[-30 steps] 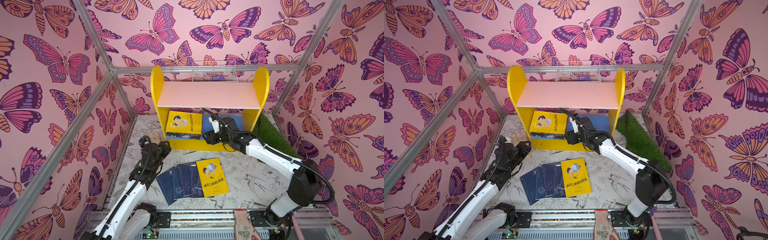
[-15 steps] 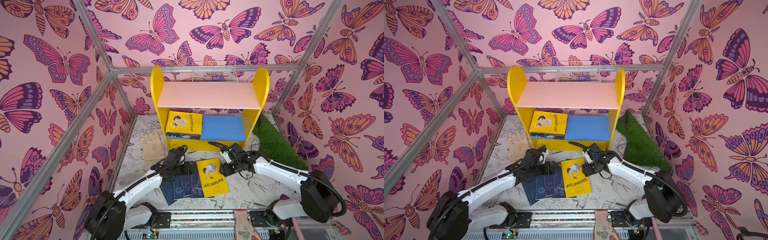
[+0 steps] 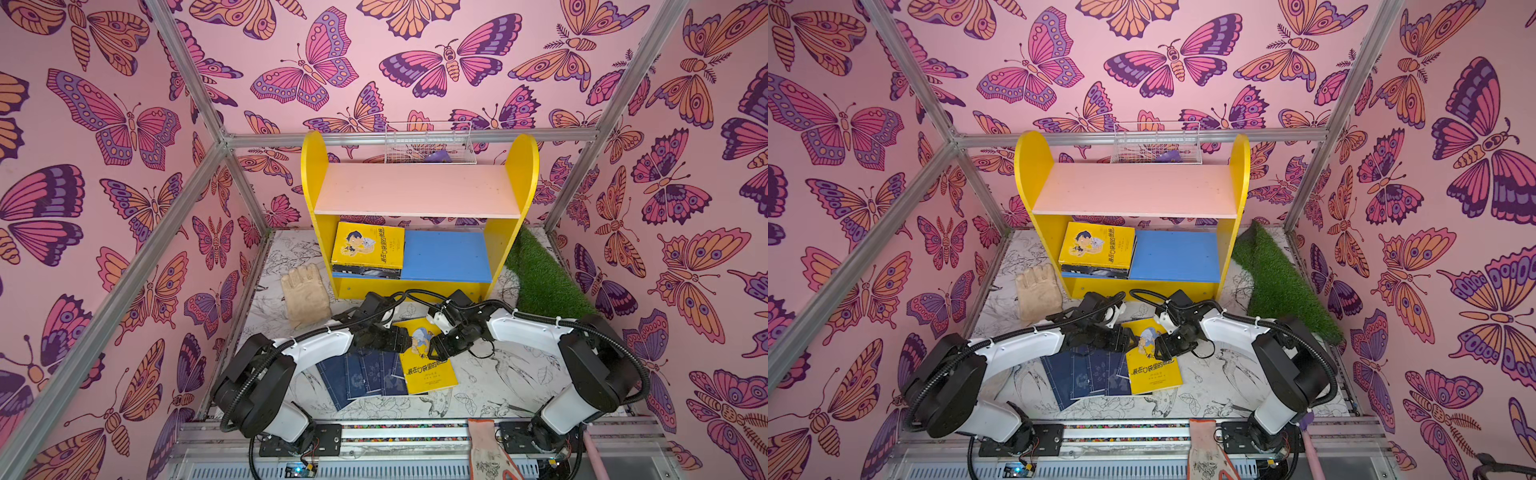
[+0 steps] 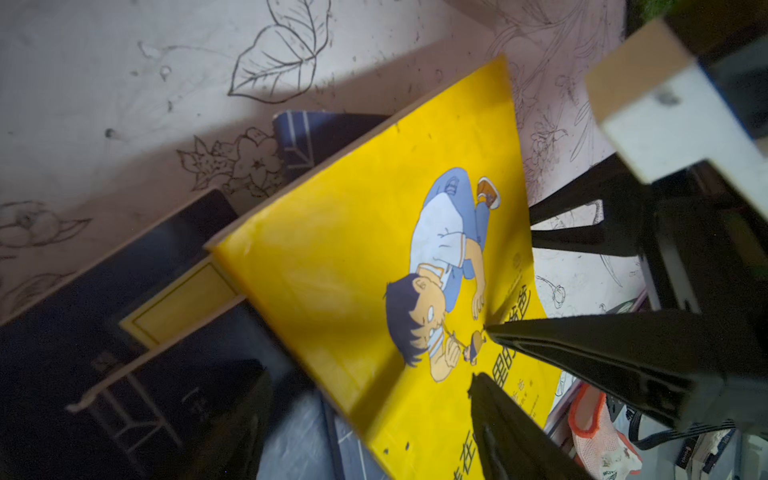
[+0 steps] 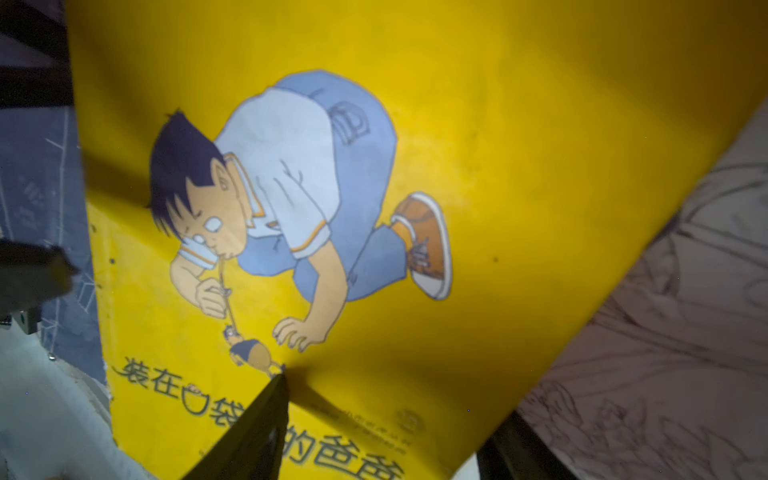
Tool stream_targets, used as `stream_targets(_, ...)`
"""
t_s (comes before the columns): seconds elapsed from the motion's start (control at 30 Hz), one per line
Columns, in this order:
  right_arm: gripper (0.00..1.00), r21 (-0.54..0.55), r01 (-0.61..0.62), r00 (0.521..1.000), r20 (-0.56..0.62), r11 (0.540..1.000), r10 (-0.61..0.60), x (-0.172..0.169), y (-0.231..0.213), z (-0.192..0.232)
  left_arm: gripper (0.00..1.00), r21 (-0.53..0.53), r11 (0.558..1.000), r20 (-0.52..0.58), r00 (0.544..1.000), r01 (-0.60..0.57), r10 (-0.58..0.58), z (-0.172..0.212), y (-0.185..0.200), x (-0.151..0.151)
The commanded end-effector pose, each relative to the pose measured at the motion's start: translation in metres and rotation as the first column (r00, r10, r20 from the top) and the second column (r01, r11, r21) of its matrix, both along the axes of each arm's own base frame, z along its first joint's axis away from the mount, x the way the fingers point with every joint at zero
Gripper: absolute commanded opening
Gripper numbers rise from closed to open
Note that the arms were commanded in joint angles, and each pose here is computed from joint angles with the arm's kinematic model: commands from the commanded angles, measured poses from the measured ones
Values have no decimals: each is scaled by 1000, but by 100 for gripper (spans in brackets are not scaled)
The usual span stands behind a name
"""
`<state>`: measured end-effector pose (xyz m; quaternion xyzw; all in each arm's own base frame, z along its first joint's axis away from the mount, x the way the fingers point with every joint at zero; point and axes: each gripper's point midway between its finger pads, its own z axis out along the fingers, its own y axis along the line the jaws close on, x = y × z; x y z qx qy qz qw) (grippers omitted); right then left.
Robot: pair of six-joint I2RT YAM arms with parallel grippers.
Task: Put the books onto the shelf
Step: 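Grip the edges of the second yellow book with both grippers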
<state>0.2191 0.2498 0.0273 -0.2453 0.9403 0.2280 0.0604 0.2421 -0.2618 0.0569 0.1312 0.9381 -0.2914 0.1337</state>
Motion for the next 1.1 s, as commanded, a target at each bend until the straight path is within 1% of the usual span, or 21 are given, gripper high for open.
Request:
stream_targets(0.0, 67, -3, -32, 999, -23, 999, 32, -3, 3, -12, 75, 30, 998, -59, 997, 55, -53, -15, -1, -11)
stream_targets(0.1, 66, -8, -36, 999, -23, 999, 36, -3, 3, -13, 71, -11, 997, -30, 997, 76, -76, -3, -11, -7)
stream_targets(0.17, 66, -10, -37, 999, -18, 999, 37, -4, 3, -13, 59, -65, 993, 2, 995, 99, -99, 11, -19, -6)
stream_targets(0.23, 66, -10, -36, 999, -15, 999, 36, -4, 3, -12, 50, -99, 989, 36, 994, 110, -107, 24, -24, -4)
stream_targets(0.33, 66, -14, -36, 999, -12, 999, 36, -4, 2, -13, 44, -153, 978, 78, 988, 142, -131, 43, -32, -5)
stream_targets(0.4, 66, -15, -36, 999, -10, 999, 36, -3, 2, -13, 41, -175, 971, 102, 984, 164, -148, 52, -38, -6)
stream_targets(0.5, 66, -17, -40, 999, -7, 999, 39, -4, 3, -13, 34, -197, 960, 118, 977, 197, -176, 58, -45, -8)
stream_targets(0.6, 66, -21, -40, 999, 4, 999, 40, -3, 2, -11, 26, -194, 960, 103, 977, 204, -187, 53, -49, -8)
stream_targets(0.63, 66, -23, -38, 999, 8, 999, 38, -3, 2, -11, 25, -192, 960, 98, 977, 206, -190, 51, -49, -8)
stream_targets(0.77, 66, -24, -36, 999, 17, 999, 36, -3, 1, -10, 26, -168, 968, 108, 980, 186, -170, 51, -48, -1)
stream_targets(0.9, 66, -23, -35, 999, 20, 999, 35, -3, 1, -9, 31, -159, 969, 137, 976, 190, -169, 56, -50, 1)
stream_targets(0.93, 66, -23, -36, 999, 21, 999, 36, -3, 1, -9, 35, -156, 968, 144, 974, 195, -173, 57, -51, 1)
stream_targets(1.0, 66, -19, -38, 999, 24, 999, 39, -3, 2, -8, 51, -150, 968, 141, 974, 201, -180, 55, -52, 0)
stream_targets(1.03, 66, -18, -39, 999, 25, 999, 39, -3, 2, -8, 53, -151, 967, 138, 973, 207, -186, 54, -53, -1)
stream_targets(1.07, 66, -20, -38, 999, 25, 999, 39, -3, 2, -8, 52, -151, 965, 135, 972, 212, -193, 53, -54, -2)
